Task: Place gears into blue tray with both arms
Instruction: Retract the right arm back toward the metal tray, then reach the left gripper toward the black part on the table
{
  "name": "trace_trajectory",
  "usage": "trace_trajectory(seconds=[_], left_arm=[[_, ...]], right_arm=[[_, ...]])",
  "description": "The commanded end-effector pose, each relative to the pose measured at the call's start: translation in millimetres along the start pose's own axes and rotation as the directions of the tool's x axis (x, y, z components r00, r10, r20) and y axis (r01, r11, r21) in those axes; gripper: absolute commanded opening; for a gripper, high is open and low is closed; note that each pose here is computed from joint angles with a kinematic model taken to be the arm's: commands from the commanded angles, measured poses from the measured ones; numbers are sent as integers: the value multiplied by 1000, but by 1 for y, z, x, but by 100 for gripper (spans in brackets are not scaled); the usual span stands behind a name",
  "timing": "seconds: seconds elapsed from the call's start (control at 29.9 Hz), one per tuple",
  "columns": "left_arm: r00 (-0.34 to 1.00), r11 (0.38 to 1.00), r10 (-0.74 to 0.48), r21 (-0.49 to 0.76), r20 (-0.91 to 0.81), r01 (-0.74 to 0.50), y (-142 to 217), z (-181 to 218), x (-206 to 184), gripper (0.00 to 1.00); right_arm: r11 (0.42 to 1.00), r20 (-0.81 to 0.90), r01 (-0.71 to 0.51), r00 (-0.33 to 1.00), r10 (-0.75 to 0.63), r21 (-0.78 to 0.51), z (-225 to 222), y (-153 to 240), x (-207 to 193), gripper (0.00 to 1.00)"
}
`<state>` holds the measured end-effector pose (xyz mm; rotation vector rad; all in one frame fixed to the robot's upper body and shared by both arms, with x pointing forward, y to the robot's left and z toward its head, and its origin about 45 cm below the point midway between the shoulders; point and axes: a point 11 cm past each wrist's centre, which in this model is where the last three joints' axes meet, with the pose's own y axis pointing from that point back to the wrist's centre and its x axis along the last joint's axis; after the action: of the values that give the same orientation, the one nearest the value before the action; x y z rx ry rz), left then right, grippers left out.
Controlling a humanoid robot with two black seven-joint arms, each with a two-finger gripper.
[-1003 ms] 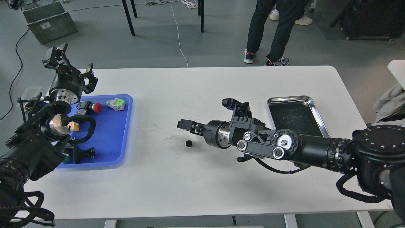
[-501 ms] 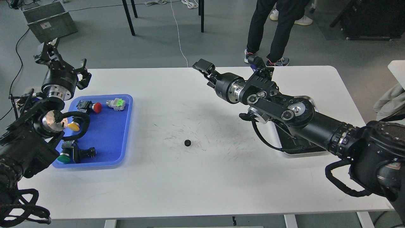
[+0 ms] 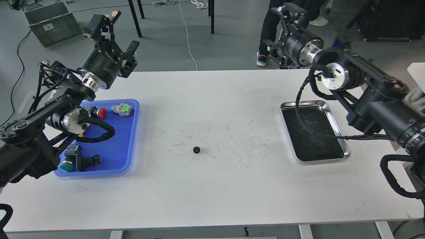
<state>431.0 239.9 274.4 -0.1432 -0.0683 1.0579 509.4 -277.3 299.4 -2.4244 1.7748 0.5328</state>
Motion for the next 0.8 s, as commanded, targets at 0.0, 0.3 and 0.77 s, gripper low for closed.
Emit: trace_trajectory(seconds=[0.0, 0.3, 0.77], left_arm=[[944, 978, -204, 84, 259, 189, 12, -17, -35, 98], [505, 827, -550, 352, 665, 438, 63, -95, -89, 98], [51, 775, -556, 496, 829, 392, 94, -178, -113, 98]], right_arm=[[997, 93, -65, 994, 60, 48, -13, 42, 66, 92], [991, 200, -114, 972, 124, -63, 73, 105, 122, 93], [990, 218, -116, 967, 131, -79, 96, 112, 123, 94]])
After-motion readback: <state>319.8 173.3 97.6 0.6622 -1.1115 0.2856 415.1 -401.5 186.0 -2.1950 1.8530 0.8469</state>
